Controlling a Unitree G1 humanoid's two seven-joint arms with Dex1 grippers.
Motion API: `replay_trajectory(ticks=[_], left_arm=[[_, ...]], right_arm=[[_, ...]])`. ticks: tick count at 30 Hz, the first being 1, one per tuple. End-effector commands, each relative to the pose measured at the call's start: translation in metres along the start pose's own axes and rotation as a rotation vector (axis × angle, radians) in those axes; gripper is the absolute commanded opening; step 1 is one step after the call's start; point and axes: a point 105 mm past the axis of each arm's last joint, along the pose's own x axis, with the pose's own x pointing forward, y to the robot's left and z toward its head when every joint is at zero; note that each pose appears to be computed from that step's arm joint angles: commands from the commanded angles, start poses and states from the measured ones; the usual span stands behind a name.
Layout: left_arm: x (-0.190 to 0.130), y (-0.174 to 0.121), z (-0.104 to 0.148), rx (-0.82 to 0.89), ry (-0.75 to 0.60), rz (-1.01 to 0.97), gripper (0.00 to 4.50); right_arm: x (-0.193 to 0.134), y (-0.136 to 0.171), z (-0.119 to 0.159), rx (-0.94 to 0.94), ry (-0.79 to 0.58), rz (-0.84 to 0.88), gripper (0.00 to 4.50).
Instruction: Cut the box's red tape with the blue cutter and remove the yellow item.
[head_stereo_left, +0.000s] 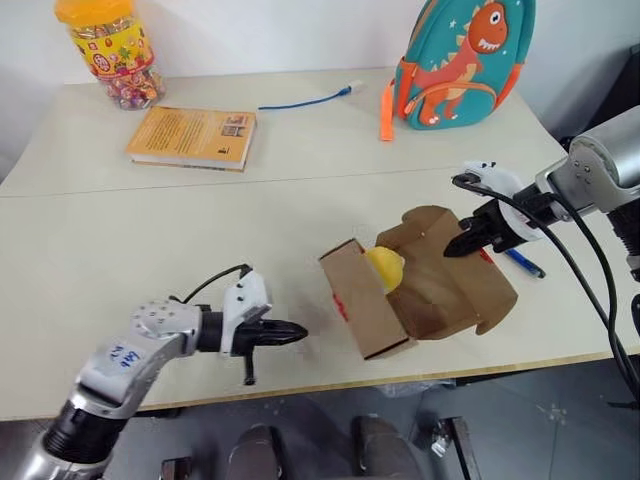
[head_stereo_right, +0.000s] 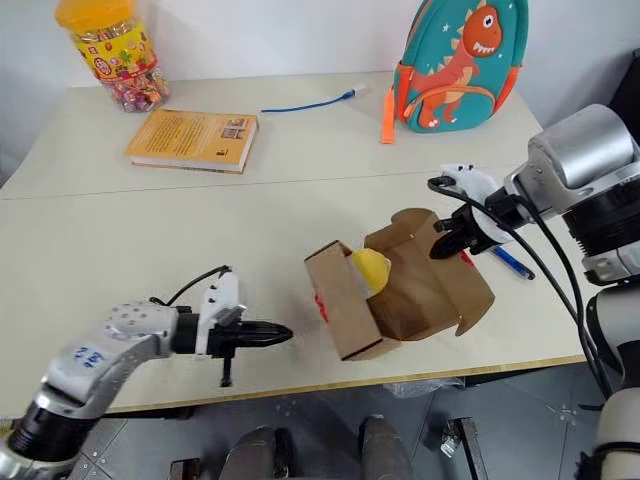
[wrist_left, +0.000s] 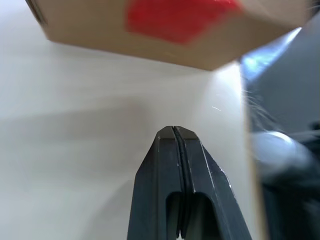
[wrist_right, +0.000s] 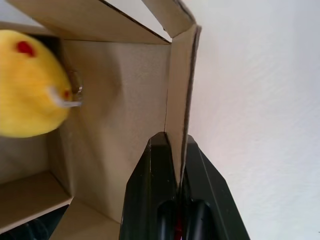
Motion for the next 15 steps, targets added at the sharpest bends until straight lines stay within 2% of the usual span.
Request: replay_trajectory(ticks=[1,6,8,12,15], left_arm=[[0.000,-0.015,0.030,0.056,-0.108,-0.080,0.00],[0.019,-0.002,0.071,0.118,-0.326,-0.011,0.00],[0.026,0.000,0.080,0.128,-0.362,-0.003,0.00],[0.047,0.002,0.082,0.195,-0.331,0.000,0.00],[0.057,0.007,0.070,0.254,-0.246,0.018,0.00]], right_arm=[[-0.009,0.003,0.007,-0.027,-0.047,-0.004,0.03],[-0.010,0.005,0.008,-0.039,-0.051,-0.009,0.03],[-0.010,0.006,0.009,-0.044,-0.052,-0.008,0.03],[-0.010,0.007,0.010,-0.048,-0.051,-0.006,0.03],[-0.009,0.008,0.010,-0.052,-0.051,-0.003,0.03]])
